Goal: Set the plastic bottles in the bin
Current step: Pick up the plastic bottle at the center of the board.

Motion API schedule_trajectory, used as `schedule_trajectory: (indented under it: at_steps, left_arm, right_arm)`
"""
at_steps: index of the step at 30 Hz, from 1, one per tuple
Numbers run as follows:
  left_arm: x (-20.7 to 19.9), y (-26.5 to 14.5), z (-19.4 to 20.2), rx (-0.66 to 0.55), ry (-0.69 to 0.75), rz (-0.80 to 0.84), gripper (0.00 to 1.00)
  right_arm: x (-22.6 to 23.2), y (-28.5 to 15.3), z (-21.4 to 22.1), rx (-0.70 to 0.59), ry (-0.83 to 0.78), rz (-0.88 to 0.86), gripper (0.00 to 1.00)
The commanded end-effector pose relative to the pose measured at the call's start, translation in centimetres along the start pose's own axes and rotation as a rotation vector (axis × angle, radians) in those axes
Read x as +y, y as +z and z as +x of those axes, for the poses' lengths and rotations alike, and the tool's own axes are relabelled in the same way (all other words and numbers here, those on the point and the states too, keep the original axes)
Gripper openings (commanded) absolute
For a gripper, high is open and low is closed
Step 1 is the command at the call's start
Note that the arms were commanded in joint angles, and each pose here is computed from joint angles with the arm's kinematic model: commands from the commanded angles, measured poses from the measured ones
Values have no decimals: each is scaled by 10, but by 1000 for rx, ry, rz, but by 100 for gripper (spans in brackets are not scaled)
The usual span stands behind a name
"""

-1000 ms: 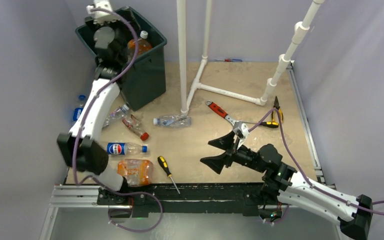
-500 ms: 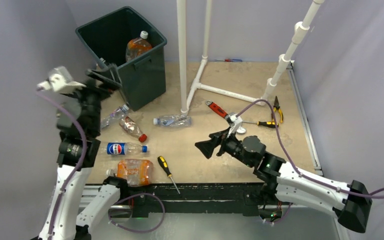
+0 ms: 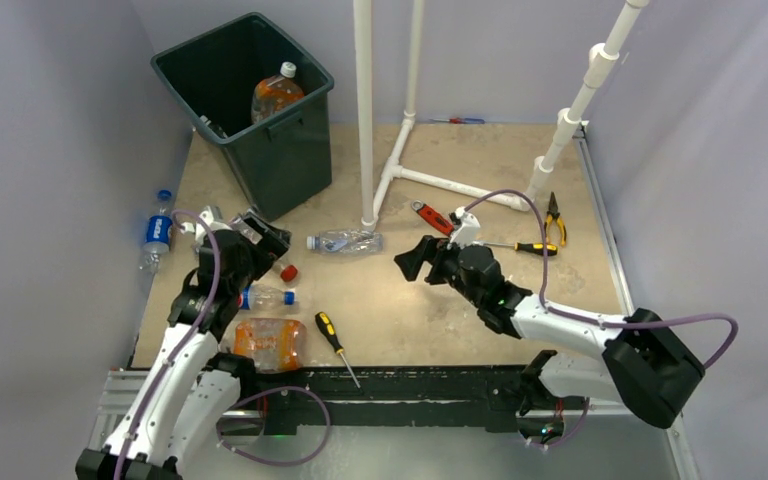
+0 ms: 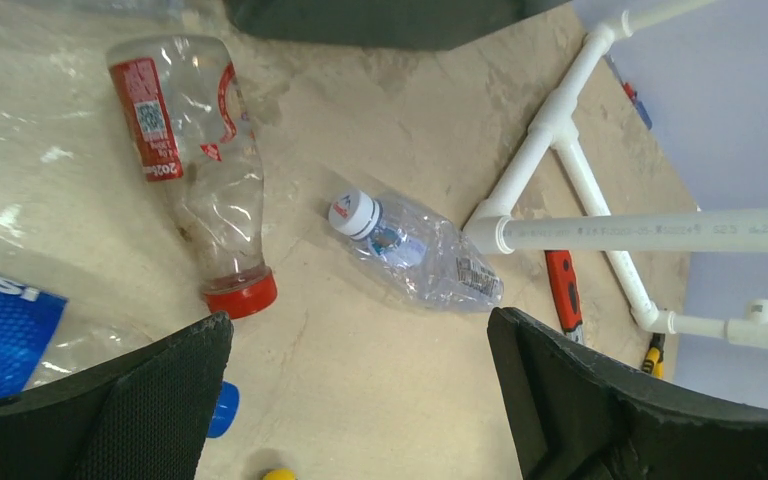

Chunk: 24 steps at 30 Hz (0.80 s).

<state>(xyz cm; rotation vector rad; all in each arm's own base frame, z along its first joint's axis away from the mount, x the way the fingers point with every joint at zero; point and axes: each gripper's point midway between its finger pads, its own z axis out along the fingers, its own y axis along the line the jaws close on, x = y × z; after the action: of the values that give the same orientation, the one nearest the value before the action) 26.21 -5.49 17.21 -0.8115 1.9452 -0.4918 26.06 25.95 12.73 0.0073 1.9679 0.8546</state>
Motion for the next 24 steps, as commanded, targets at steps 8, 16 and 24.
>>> schedule_trajectory:
  at_steps: [8, 16, 24]
  left_arm:
    - [-9, 39, 36, 84, -172, 67, 99]
    - [-17, 59, 40, 62, -237, 102, 99]
    - [-25, 68, 51, 14, -233, 101, 99]
  right_arm:
    - [6, 49, -15, -61, 92, -56, 89]
    - [-5, 74, -16, -75, 103, -58, 80]
    - [-18, 84, -12, -67, 99, -57, 73]
